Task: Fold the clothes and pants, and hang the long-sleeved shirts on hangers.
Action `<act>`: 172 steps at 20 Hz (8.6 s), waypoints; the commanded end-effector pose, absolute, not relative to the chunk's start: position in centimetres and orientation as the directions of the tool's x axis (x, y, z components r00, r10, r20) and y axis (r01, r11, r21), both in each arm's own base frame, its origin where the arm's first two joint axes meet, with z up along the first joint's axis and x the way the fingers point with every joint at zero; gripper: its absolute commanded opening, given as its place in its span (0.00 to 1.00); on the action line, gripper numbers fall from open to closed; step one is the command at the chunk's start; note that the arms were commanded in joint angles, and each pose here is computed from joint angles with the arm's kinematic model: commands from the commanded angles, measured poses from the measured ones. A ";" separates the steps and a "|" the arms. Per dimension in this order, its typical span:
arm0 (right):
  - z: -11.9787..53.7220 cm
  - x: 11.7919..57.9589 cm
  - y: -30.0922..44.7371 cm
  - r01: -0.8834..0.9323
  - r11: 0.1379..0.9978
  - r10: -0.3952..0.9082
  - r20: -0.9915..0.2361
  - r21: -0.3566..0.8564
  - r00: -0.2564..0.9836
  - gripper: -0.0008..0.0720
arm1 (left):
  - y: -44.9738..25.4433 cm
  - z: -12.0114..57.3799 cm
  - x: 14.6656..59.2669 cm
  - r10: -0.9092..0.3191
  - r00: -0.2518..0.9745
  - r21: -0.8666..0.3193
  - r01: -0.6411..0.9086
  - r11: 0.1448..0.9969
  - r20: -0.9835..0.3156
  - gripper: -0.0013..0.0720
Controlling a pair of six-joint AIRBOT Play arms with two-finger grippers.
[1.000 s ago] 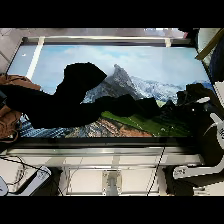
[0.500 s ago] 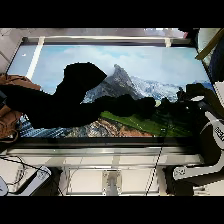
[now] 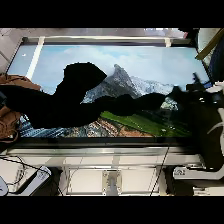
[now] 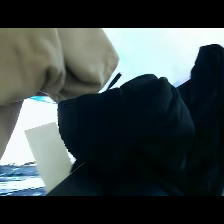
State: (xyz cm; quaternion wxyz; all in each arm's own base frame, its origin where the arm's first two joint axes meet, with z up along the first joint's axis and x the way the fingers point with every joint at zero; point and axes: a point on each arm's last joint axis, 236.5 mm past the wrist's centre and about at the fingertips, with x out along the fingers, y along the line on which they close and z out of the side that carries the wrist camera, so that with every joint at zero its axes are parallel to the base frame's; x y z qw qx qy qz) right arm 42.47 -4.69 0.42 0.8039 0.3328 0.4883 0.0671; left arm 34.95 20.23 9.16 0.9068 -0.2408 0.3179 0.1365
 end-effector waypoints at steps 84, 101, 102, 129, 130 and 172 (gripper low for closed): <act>-2.9 26.6 -3.6 0.503 0.620 0.326 -0.781 0.602 0.533 0.73 | 22.0 -5.4 31.3 0.032 0.714 -0.652 -0.655 0.381 -0.699 0.04; -11.3 28.1 -2.8 0.633 0.386 0.416 -0.740 0.671 0.530 0.70 | 21.7 -4.7 31.7 0.009 0.723 -0.663 -0.638 0.393 -0.691 0.04; -11.6 28.2 -2.9 0.640 0.383 0.410 -0.743 0.666 0.529 0.70 | 21.7 -4.7 31.7 0.009 0.723 -0.659 -0.635 0.403 -0.691 0.04; -1.5 28.6 -8.8 0.531 0.605 0.218 -0.764 0.594 0.607 0.02 | 21.9 -1.5 28.7 -0.039 0.592 -0.467 -0.591 0.658 -0.805 0.04; -1.3 27.6 -9.2 0.539 0.614 0.204 -0.776 0.576 0.596 0.02 | 21.7 -1.5 28.6 -0.048 0.590 -0.470 -0.589 0.658 -0.806 0.04; -4.2 53.3 31.1 0.004 0.532 0.833 -0.524 0.847 0.178 0.57 | 21.3 -1.8 46.4 -0.208 0.585 -0.506 -0.408 0.760 -0.784 0.79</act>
